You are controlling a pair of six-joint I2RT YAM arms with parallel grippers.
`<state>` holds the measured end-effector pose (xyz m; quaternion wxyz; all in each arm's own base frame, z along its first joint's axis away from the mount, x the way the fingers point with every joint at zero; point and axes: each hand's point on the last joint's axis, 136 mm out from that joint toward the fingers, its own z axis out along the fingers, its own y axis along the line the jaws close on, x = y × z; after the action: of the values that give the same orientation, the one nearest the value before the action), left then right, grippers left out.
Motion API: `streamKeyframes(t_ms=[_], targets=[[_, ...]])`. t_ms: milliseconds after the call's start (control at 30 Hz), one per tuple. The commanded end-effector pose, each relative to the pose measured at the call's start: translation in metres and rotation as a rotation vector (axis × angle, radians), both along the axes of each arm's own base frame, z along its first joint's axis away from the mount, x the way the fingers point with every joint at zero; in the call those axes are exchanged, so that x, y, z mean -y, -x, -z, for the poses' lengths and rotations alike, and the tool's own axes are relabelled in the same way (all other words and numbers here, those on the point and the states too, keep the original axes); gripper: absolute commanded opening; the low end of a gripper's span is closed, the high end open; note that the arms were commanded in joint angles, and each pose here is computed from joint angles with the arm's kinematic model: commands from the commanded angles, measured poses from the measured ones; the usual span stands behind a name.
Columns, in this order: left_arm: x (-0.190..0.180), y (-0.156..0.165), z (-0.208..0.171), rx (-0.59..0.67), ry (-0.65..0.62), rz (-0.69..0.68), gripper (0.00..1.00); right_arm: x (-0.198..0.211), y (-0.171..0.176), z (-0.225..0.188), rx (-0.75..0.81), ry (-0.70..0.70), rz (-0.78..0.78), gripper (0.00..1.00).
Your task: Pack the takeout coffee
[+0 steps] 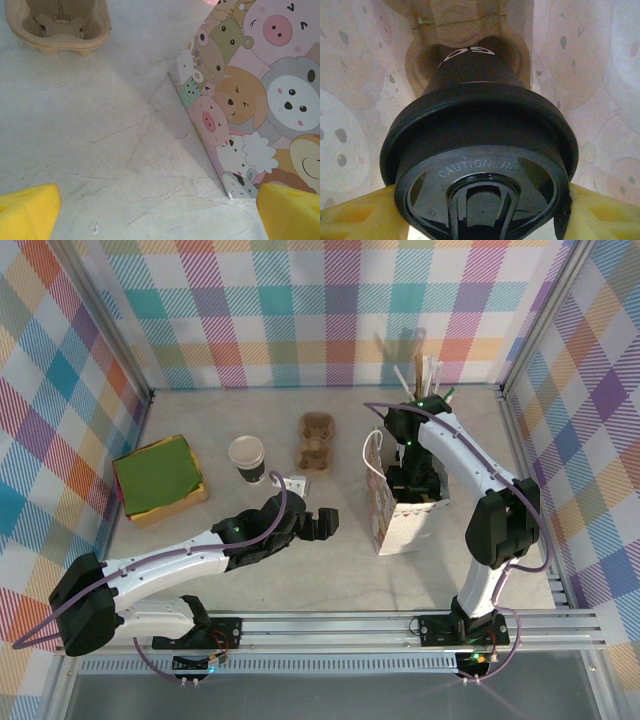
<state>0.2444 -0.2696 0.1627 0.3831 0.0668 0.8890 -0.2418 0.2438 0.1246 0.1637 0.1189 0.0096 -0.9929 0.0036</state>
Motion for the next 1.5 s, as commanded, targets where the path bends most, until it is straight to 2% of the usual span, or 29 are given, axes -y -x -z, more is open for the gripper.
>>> streamKeyframes(t_ms=[0, 1467], targets=[[0.000, -0.005, -0.007, 0.008, 0.009, -0.013, 1.00, 0.001, 0.004, 0.002, -0.033, -0.007, 0.008, 0.67], [-0.002, -0.004, -0.007, 0.005, 0.009, -0.018, 1.00, -0.001, 0.002, 0.015, -0.040, -0.017, 0.013, 0.67]])
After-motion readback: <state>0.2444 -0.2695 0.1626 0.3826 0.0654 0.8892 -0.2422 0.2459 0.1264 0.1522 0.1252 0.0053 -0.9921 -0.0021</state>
